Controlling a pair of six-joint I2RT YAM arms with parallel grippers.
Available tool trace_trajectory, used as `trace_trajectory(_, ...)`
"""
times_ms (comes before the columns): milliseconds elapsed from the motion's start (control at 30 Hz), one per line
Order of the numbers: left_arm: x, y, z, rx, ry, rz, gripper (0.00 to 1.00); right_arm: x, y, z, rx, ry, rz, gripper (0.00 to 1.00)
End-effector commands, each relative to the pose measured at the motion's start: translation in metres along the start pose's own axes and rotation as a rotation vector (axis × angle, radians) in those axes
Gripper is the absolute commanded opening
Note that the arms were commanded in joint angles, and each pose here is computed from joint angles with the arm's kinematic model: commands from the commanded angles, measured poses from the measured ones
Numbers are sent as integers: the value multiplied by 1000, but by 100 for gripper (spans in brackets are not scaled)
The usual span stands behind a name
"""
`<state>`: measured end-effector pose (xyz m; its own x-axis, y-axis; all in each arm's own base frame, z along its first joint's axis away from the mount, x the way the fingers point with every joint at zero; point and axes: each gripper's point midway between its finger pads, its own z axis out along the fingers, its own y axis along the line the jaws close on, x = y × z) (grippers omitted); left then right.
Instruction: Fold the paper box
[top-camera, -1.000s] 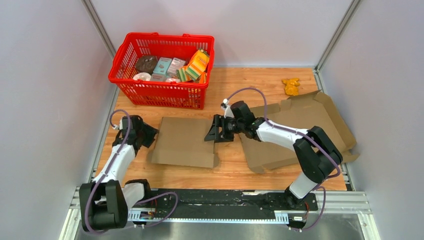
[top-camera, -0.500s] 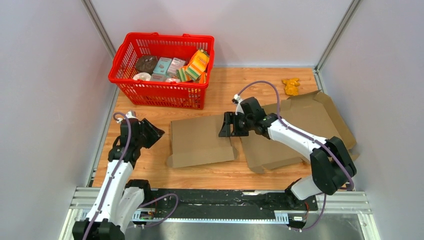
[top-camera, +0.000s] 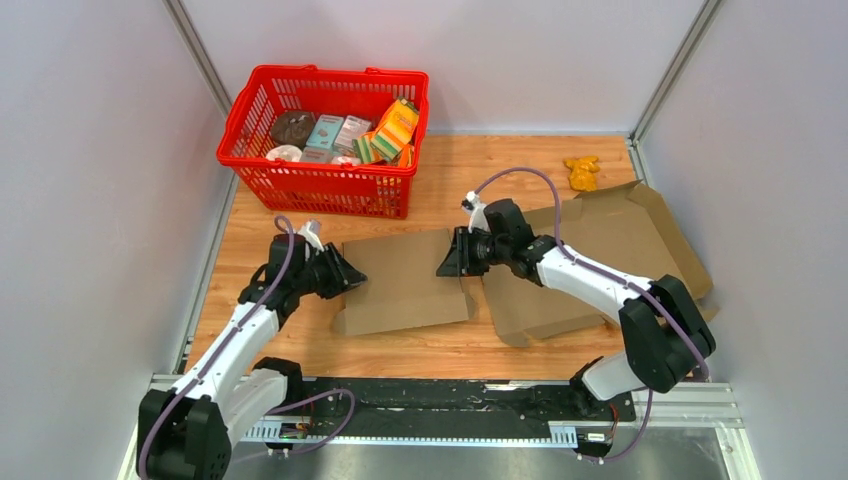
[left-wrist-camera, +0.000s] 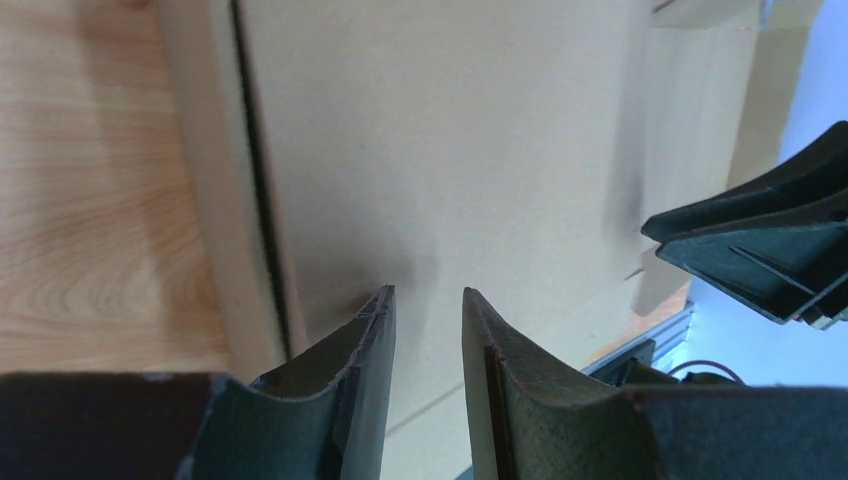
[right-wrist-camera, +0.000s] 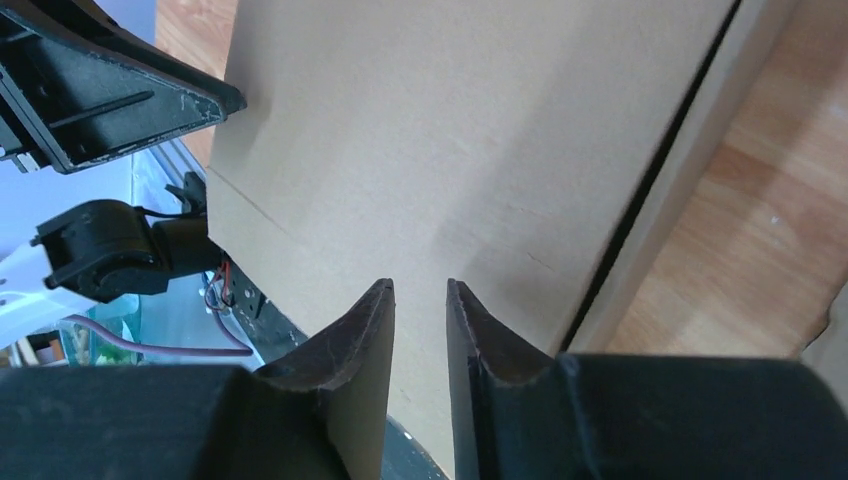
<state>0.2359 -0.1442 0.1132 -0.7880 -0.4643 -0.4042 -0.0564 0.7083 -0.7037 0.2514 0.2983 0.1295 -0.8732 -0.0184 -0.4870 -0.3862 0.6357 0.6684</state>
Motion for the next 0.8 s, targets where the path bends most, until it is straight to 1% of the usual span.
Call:
trace_trajectory(0, 20, 31, 10, -75, 45, 0, 39, 15, -8, 9, -36, 11, 19, 28)
trace_trajectory(33, 21, 35, 11, -86, 49, 3, 39, 24, -18, 10, -8, 26, 25, 28)
trace_trajectory(100, 25, 41, 11, -109, 67, 20, 39, 30, -28, 9, 36, 36, 18, 28)
trace_trajectory(167, 27, 41, 6, -120, 84, 43, 39, 31, -28, 7, 38, 42, 15, 28)
trace_trajectory(300, 11, 19, -12, -89, 35, 95, 39, 20, -12, -10, 14, 1, -19, 30)
trace_trajectory(467, 5, -3, -29, -25, -8, 105, 42, 12, -14, -20, 20, -25, -33, 31)
trace_trajectory(567, 10, 5, -27, -48, 2, 96, 42, 18, -22, -13, 25, -3, -13, 31)
trace_trajectory(667, 20, 20, -23, -80, 22, 88, 42, 34, -33, -6, 28, 31, 20, 31)
trace_trajectory(767, 24, 31, -27, -115, 5, 101, 44, 40, -45, -4, 73, 34, 21, 32)
